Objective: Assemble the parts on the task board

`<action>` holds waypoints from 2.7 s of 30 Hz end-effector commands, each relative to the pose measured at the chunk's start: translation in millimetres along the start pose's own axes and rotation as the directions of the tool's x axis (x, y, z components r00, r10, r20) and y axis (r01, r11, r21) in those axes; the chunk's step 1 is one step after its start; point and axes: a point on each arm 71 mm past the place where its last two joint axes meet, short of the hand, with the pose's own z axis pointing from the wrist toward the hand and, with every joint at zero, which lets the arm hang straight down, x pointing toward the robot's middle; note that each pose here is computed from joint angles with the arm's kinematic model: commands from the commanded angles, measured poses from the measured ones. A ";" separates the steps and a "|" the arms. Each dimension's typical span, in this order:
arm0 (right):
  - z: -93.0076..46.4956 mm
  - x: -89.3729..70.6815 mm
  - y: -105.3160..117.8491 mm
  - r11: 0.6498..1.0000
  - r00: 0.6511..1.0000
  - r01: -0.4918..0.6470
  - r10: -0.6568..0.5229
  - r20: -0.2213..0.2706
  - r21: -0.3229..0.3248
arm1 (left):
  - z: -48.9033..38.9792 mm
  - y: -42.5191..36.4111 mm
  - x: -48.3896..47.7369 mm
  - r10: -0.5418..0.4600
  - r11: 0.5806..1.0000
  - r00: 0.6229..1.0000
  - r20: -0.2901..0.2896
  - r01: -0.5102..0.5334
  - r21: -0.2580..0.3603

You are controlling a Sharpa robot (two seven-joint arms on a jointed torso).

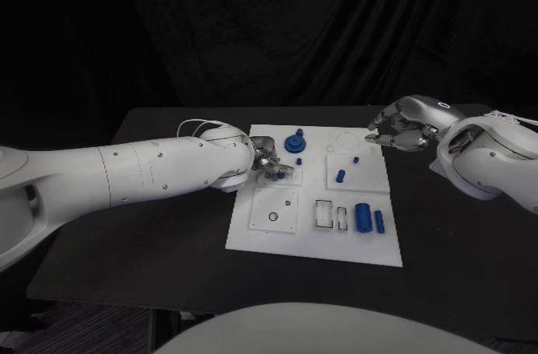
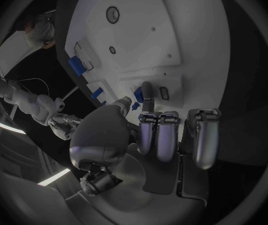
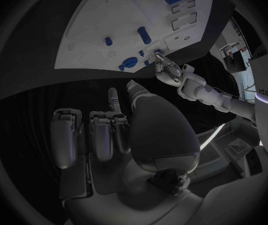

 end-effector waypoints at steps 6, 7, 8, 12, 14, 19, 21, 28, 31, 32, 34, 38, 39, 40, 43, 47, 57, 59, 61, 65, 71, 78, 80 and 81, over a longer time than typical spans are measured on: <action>-1.0 0.6 -2.7 1.000 1.000 0.001 -0.001 -0.004 0.022 | -2.0 -1.7 -0.3 -0.026 0.999 0.999 0.041 0.024 0.040; -1.2 0.5 -3.0 1.000 1.000 0.001 -0.001 -0.004 0.023 | -2.7 -2.1 -1.0 -0.032 0.998 0.998 0.053 0.029 0.048; -1.3 0.5 -3.3 1.000 1.000 0.002 -0.001 -0.004 0.023 | -3.1 -2.2 -1.5 -0.033 0.998 0.998 0.061 0.030 0.052; -1.8 0.1 -4.9 1.000 1.000 0.002 -0.002 -0.003 0.027 | -6.4 -0.5 -5.4 -0.017 0.998 0.994 0.105 0.010 0.066; -1.8 0.0 -5.6 1.000 1.000 0.003 -0.003 -0.003 0.029 | -8.1 1.5 -8.3 -0.011 0.998 0.993 0.119 0.004 0.066; -1.7 -0.3 -6.9 0.999 1.000 0.004 -0.004 -0.003 0.033 | -12.7 6.1 -19.7 -0.006 0.997 0.988 0.152 -0.006 0.075; -1.6 -0.3 -7.3 0.999 1.000 0.005 -0.005 -0.003 0.034 | -14.9 7.6 -26.5 -0.005 0.996 0.986 0.169 -0.009 0.085; -1.4 -0.3 -8.0 0.999 1.000 0.006 -0.006 -0.004 0.036 | -17.7 15.8 -47.9 0.011 0.997 0.981 0.195 -0.026 0.072; -1.2 -0.2 -8.0 0.999 1.000 0.006 -0.006 -0.006 0.036 | -14.8 22.4 -52.9 0.026 0.999 0.983 0.181 -0.034 0.039; -1.2 -0.2 -8.0 0.999 1.000 0.006 -0.006 -0.006 0.036 | -14.0 23.9 -53.7 0.029 0.999 0.984 0.176 -0.035 0.031; -1.2 -0.1 -8.1 0.999 1.000 0.006 -0.006 -0.007 0.036 | -11.4 28.8 -56.3 0.039 0.999 0.986 0.163 -0.041 0.004; -1.3 0.1 -8.4 0.999 1.000 0.007 -0.007 -0.009 0.037 | -6.8 35.8 -60.2 0.052 0.998 0.988 0.146 -0.047 -0.033; -1.3 0.2 -8.5 0.999 1.000 0.007 -0.007 -0.010 0.037 | -5.5 37.3 -61.2 0.055 0.998 0.988 0.142 -0.049 -0.042; -1.3 0.3 -8.5 0.999 1.000 0.007 -0.007 -0.010 0.037 | -4.9 37.8 -61.6 0.056 0.998 0.988 0.141 -0.050 -0.045; -1.3 0.7 -8.2 0.999 1.000 0.007 -0.006 -0.013 0.035 | -1.2 40.0 -63.7 0.062 0.997 0.989 0.132 -0.055 -0.061; -1.1 1.3 -7.9 0.999 1.000 0.007 -0.007 -0.018 0.034 | 3.3 39.8 -65.1 0.069 0.996 0.990 0.124 -0.061 -0.070; -1.7 1.8 -7.6 0.999 1.000 0.007 -0.006 -0.022 0.033 | 10.2 37.5 -66.8 0.073 0.996 0.989 0.125 -0.065 -0.066; -1.7 1.9 -7.7 0.999 1.000 0.007 -0.006 -0.023 0.034 | 11.1 37.6 -67.2 0.072 0.996 0.989 0.127 -0.065 -0.065; -1.5 1.9 -7.6 0.999 1.000 0.007 -0.006 -0.023 0.034 | 12.0 37.5 -67.7 0.072 0.996 0.989 0.131 -0.064 -0.061; -1.1 2.2 -7.0 0.999 1.000 0.007 -0.006 -0.025 0.032 | 13.1 36.4 -68.0 0.070 0.997 0.988 0.138 -0.063 -0.053; -0.6 2.5 -6.4 1.000 1.000 0.007 -0.006 -0.027 0.031 | 14.9 35.1 -67.9 0.072 0.997 0.988 0.135 -0.066 -0.050; -0.4 2.9 -6.0 1.000 1.000 0.008 -0.007 -0.030 0.030 | 17.9 35.8 -65.6 0.076 0.996 0.990 0.119 -0.070 -0.058; -0.5 2.9 -5.9 1.000 1.000 0.007 -0.006 -0.030 0.030 | 18.7 36.6 -64.4 0.077 0.996 0.990 0.114 -0.070 -0.061; -0.6 2.9 -5.9 1.000 1.000 0.007 -0.006 -0.030 0.030 | 19.2 37.0 -63.7 0.077 0.996 0.991 0.112 -0.070 -0.062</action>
